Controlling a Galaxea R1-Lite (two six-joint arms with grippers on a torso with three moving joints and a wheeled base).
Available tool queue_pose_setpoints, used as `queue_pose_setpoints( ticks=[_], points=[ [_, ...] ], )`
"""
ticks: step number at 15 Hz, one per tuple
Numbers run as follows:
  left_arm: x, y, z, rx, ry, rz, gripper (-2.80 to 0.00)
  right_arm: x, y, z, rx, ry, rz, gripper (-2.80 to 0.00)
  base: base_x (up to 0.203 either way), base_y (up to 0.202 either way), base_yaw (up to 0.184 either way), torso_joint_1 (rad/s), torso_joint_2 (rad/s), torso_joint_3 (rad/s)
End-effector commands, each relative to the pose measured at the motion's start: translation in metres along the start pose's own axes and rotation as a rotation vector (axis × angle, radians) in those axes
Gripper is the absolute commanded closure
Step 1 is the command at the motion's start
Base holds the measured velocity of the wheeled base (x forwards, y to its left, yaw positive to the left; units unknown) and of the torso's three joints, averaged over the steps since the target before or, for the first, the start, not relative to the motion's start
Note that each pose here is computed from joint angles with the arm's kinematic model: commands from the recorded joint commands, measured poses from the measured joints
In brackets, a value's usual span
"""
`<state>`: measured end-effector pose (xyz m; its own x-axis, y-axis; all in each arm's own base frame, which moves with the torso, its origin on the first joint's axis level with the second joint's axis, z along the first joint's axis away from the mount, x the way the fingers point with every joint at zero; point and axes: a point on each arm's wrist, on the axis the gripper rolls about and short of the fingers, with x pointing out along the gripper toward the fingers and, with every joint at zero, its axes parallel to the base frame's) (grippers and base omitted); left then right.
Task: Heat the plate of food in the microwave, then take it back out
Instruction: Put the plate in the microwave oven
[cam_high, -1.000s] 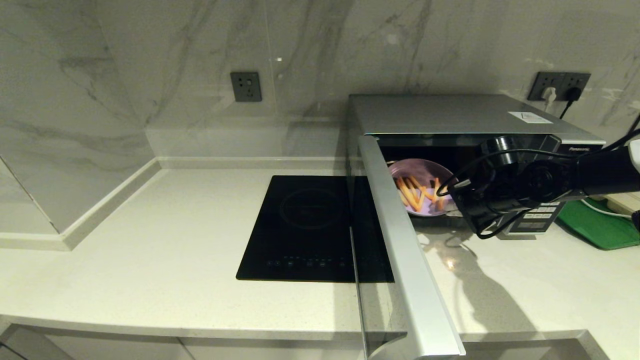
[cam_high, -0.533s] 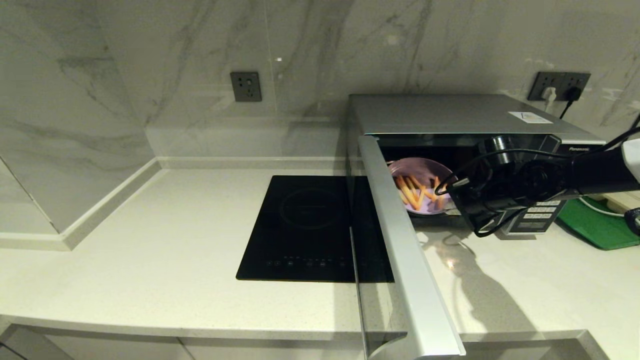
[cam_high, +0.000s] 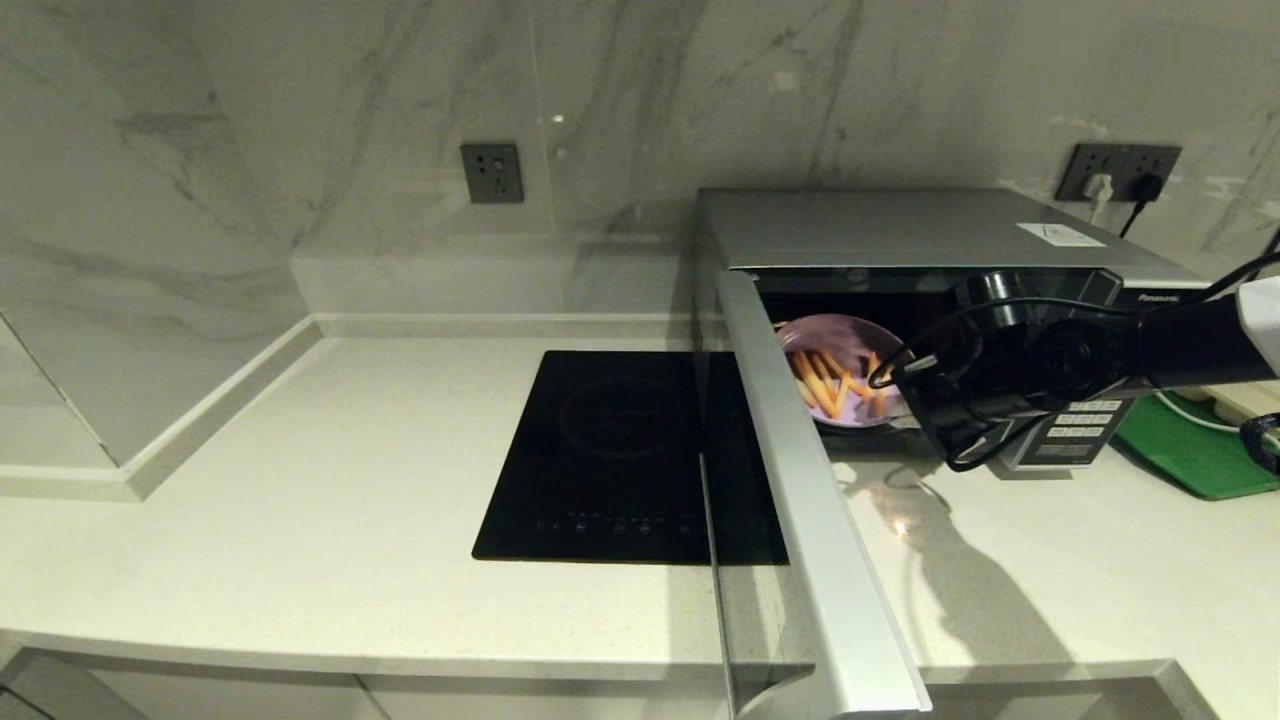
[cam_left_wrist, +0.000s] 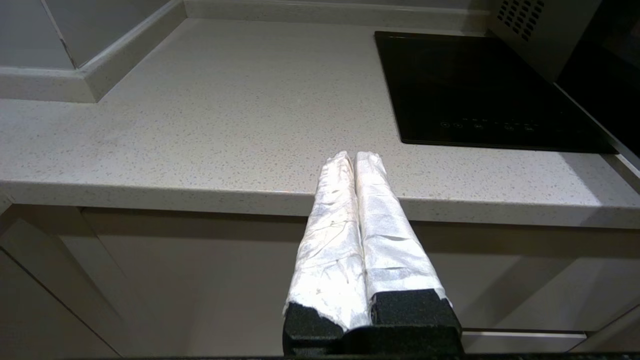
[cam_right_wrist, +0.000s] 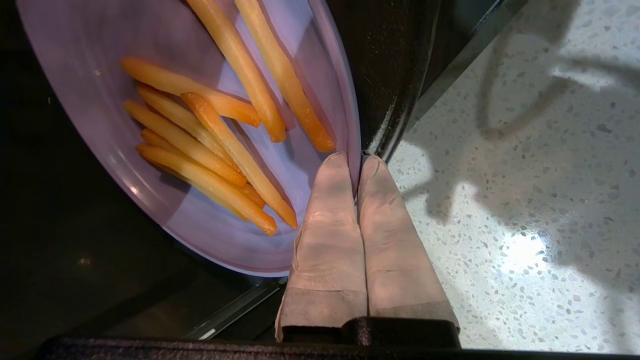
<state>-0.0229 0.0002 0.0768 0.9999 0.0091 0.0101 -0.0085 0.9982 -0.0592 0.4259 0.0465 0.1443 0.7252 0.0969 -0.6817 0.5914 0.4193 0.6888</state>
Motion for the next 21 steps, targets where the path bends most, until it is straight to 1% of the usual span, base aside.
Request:
queue_pose_setpoints(
  ticks=[1, 10, 15, 16, 21],
  points=[
    [0.0000, 0.0000, -0.0001, -0.001, 0.000, 0.000, 0.00, 0.0022, -0.0001, 0.0002, 0.007, 0.000, -0.002, 0.00, 0.000, 0.000, 0.000, 0.000, 0.00, 0.000],
    [0.0000, 0.0000, 0.0000, -0.001, -0.001, 0.000, 0.00, 0.0060, -0.0015, -0.0002, 0.006, 0.003, -0.009, 0.00, 0.000, 0.000, 0.000, 0.000, 0.00, 0.000],
    [0.0000, 0.0000, 0.0000, -0.001, -0.001, 0.000, 0.00, 0.0100, -0.0017, 0.0004, 0.006, -0.020, -0.022, 0.00, 0.000, 0.000, 0.000, 0.000, 0.00, 0.000],
    [0.0000, 0.0000, 0.0000, -0.001, -0.001, 0.000, 0.00, 0.0096, -0.0014, 0.0005, 0.009, -0.019, -0.020, -2.80, 0.000, 0.000, 0.000, 0.000, 0.00, 0.000],
    [0.0000, 0.0000, 0.0000, -0.001, -0.001, 0.000, 0.00, 0.0030, 0.0017, 0.0030, 0.009, -0.029, -0.004, -2.80, 0.000, 0.000, 0.000, 0.000, 0.00, 0.000]
  ],
)
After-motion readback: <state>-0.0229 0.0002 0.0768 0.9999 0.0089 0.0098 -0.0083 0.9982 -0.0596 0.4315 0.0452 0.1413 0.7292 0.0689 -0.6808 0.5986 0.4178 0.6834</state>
